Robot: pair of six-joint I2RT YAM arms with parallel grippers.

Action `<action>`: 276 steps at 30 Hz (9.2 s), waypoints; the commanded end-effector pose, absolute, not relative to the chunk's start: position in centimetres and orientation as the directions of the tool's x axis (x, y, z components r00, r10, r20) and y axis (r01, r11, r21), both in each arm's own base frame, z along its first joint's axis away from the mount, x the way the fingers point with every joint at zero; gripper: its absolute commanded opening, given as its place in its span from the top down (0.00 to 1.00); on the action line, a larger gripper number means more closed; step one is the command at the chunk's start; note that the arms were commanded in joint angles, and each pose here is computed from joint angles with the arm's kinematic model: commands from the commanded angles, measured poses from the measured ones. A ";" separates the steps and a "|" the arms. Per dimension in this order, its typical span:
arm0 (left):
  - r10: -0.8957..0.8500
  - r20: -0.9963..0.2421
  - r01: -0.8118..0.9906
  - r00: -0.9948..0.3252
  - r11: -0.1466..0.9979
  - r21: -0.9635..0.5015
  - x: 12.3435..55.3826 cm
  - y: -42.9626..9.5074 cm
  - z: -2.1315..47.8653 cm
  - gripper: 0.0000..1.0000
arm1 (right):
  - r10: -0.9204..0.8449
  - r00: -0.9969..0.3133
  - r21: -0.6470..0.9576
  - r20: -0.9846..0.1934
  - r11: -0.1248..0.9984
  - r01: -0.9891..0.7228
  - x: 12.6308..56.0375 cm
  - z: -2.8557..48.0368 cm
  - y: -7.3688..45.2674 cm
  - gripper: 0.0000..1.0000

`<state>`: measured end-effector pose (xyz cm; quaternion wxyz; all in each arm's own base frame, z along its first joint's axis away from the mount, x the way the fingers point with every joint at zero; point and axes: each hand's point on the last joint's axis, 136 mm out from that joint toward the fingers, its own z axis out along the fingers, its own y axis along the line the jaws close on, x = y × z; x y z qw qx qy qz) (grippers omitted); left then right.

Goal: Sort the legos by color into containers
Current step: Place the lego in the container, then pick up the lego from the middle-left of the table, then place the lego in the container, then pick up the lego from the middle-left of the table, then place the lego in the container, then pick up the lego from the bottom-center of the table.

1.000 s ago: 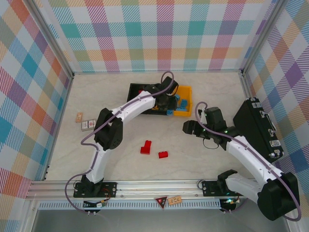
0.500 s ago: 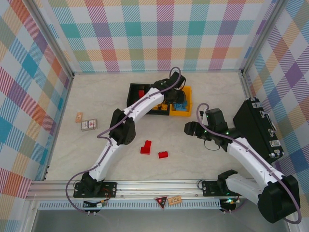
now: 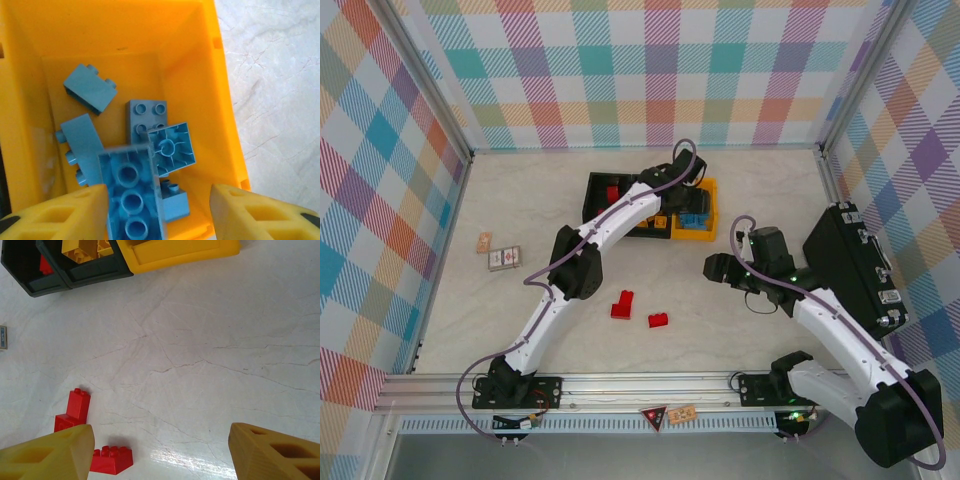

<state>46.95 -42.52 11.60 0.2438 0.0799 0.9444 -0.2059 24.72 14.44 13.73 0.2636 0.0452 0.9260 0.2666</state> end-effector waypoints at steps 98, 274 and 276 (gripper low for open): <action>-0.075 -0.410 -0.030 -0.909 0.993 -0.116 43.0 -20.1 13.3 0.65 | -0.101 -0.903 0.597 -0.417 0.719 -0.356 21.3 11.9 24.0 0.28; -0.060 -0.477 -0.061 -0.877 0.998 -0.014 50.7 -19.2 15.7 0.37 | -0.189 -0.874 0.545 -0.447 0.718 -0.434 20.9 12.4 26.0 0.27; -0.058 -0.483 -0.044 -0.874 0.998 -0.041 49.6 -19.5 16.7 0.37 | -0.212 -0.871 0.521 -0.442 0.730 -0.442 20.7 12.1 25.6 0.27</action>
